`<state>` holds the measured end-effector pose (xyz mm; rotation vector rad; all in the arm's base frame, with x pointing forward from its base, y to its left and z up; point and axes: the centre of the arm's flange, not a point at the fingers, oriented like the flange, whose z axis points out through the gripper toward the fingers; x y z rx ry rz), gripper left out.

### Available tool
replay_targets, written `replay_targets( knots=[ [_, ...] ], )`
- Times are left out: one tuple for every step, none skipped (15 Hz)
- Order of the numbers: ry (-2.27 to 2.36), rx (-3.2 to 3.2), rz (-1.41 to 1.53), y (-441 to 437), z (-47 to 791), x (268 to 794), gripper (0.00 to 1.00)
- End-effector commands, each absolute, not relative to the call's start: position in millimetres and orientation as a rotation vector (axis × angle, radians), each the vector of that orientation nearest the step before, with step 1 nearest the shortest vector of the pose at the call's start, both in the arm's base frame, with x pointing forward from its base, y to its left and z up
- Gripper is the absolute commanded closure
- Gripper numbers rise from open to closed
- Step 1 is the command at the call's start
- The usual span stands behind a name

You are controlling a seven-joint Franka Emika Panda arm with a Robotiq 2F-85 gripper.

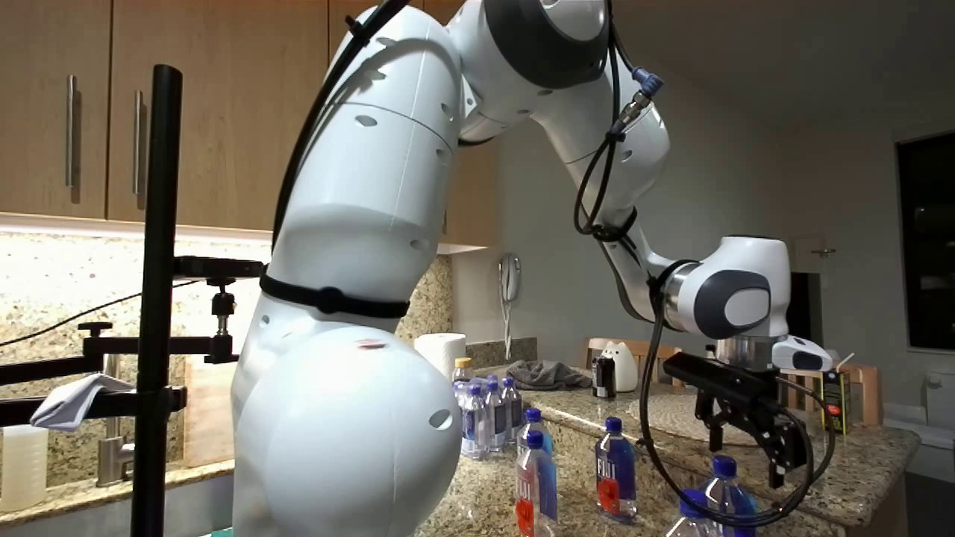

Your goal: Arrange the bottles on the counter in a straight line

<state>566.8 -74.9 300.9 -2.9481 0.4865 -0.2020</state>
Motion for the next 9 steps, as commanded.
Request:
replay_targets(
  knots=[
    [0.477,-2.893,-0.197,-76.1,290.9,568.6,0.04],
    [0.480,-2.882,-0.189,-73.7,288.9,568.6,0.20],
    [0.482,-2.875,-0.181,-71.2,287.5,568.5,0.28],
    [0.484,-2.875,-0.170,-69.2,286.4,568.2,0.31],
    [0.488,-2.874,-0.154,-67.9,285.2,567.8,0.36],
    [0.487,-2.876,-0.145,-67.2,284.5,567.5,0.45],
    [0.487,-2.880,-0.140,-67.3,284.6,567.1,0.51],
    [0.488,-2.884,-0.138,-67.8,285.7,567.0,0.58],
    [0.489,-2.889,-0.134,-68.1,286.9,566.7,0.64]
  ],
)
